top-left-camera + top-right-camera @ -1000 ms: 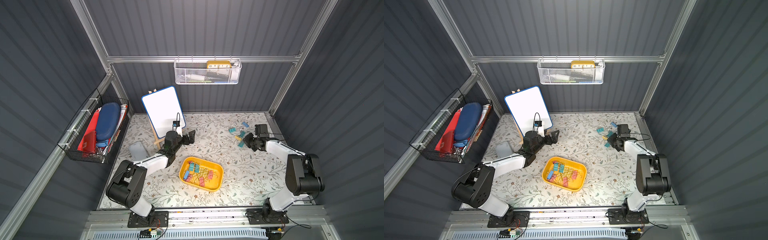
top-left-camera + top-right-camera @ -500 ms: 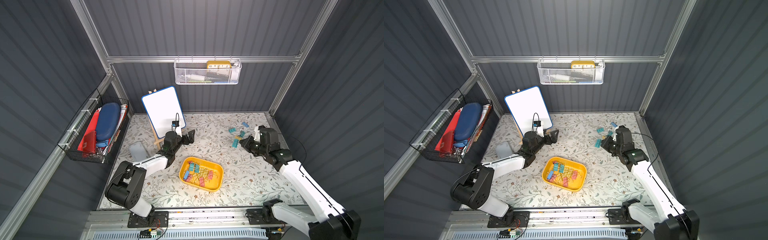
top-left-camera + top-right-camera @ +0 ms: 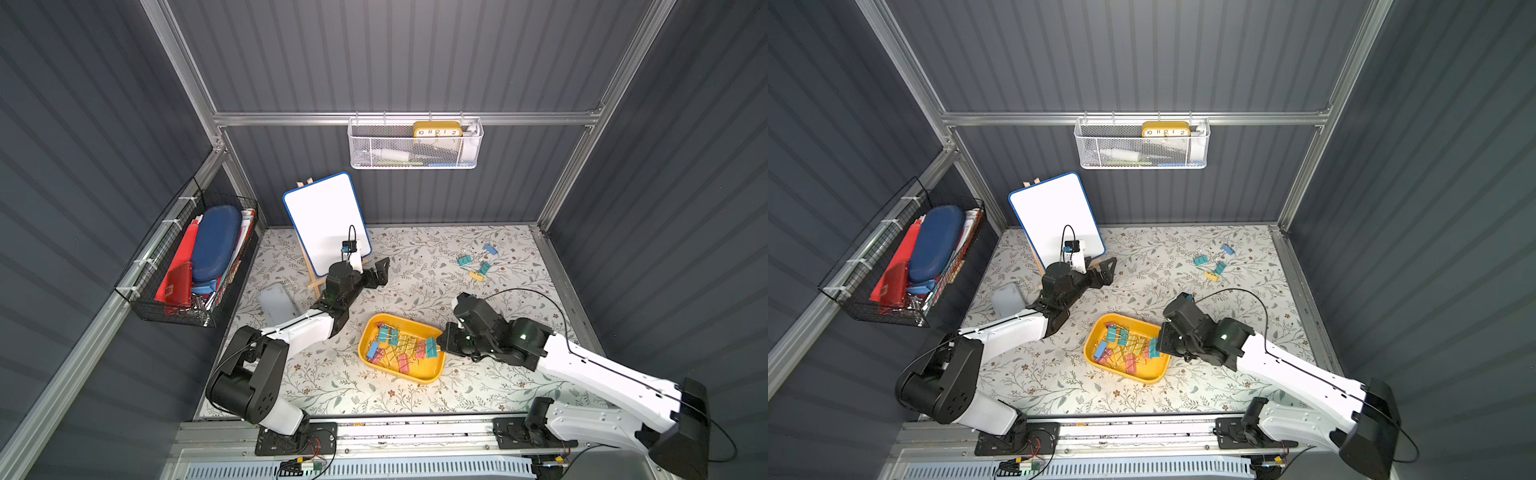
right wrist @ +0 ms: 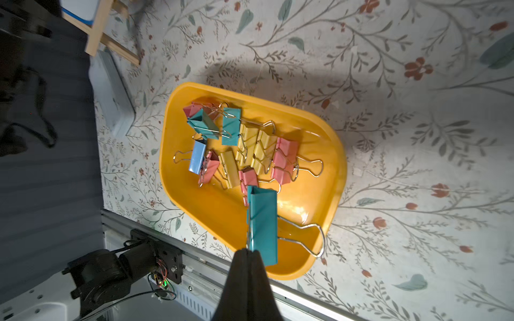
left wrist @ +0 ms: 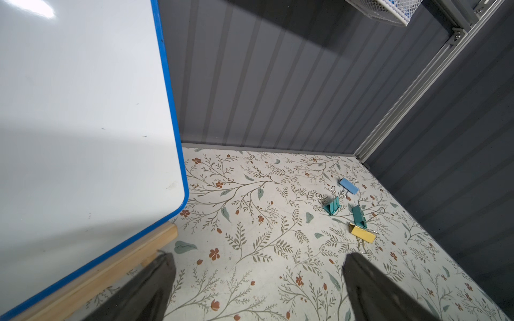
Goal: Put the binder clips in the storage box
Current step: Place the binder clip in the storage box.
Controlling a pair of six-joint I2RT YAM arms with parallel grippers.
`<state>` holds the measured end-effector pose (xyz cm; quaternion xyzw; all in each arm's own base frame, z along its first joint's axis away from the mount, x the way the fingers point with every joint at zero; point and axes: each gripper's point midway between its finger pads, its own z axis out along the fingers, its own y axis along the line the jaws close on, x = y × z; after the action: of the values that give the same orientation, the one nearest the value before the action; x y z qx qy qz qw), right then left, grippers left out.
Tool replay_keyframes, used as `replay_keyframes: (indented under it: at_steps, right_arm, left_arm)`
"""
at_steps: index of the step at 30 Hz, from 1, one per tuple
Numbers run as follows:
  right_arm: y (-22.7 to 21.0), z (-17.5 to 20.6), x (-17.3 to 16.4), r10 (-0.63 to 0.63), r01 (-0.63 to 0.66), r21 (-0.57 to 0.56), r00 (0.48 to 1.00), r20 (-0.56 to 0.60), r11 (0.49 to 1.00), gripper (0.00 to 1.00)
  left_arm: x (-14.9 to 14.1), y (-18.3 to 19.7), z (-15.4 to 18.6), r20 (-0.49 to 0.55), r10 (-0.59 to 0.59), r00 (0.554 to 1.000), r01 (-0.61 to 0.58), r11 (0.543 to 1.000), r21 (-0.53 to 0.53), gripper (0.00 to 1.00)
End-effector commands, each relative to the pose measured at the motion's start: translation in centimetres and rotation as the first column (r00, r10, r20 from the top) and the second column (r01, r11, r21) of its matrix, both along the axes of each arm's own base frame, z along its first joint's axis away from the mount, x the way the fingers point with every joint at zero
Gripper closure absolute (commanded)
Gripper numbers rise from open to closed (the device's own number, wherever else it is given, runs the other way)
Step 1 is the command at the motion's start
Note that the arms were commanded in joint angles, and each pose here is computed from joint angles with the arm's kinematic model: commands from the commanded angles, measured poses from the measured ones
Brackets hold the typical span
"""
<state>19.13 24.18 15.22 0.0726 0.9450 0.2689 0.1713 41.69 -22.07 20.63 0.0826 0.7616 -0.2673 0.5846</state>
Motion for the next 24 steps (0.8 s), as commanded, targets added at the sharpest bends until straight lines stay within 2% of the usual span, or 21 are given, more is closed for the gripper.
replay_keyframes:
  at_steps: [1,5,10,17,24]
  right_arm:
    - [1.3,-2.7,0.1,-0.03,0.03,0.015,0.998,-0.05,0.999,1.0]
    - [3.0,-4.8,-0.6,0.006,-0.006,0.002,0.995,-0.096,1.0,1.0]
    - [2.9,-6.9,-1.1,-0.01,0.007,-0.022,0.992,-0.126,1.0,1.0]
    - [4.4,-7.1,-1.8,0.019,-0.021,-0.018,0.993,-0.119,1.0,1.0]
    - [4.3,-8.9,-2.5,0.023,-0.032,-0.067,0.991,-0.131,0.997,1.0]
  left_arm:
    - [-0.3,-0.2,0.5,0.009,-0.016,1.0,0.016,1.0,-0.016,0.01]
    - [-0.4,-0.2,0.6,0.014,-0.018,1.0,0.018,1.0,-0.017,0.01]
    - [0.0,-0.4,0.1,-0.009,-0.019,1.0,0.019,1.0,-0.011,0.01]
    - [0.0,-0.4,0.2,-0.004,-0.021,1.0,0.021,1.0,-0.012,0.01]
    - [0.0,-0.5,0.1,-0.007,-0.02,1.0,0.02,1.0,-0.013,0.01]
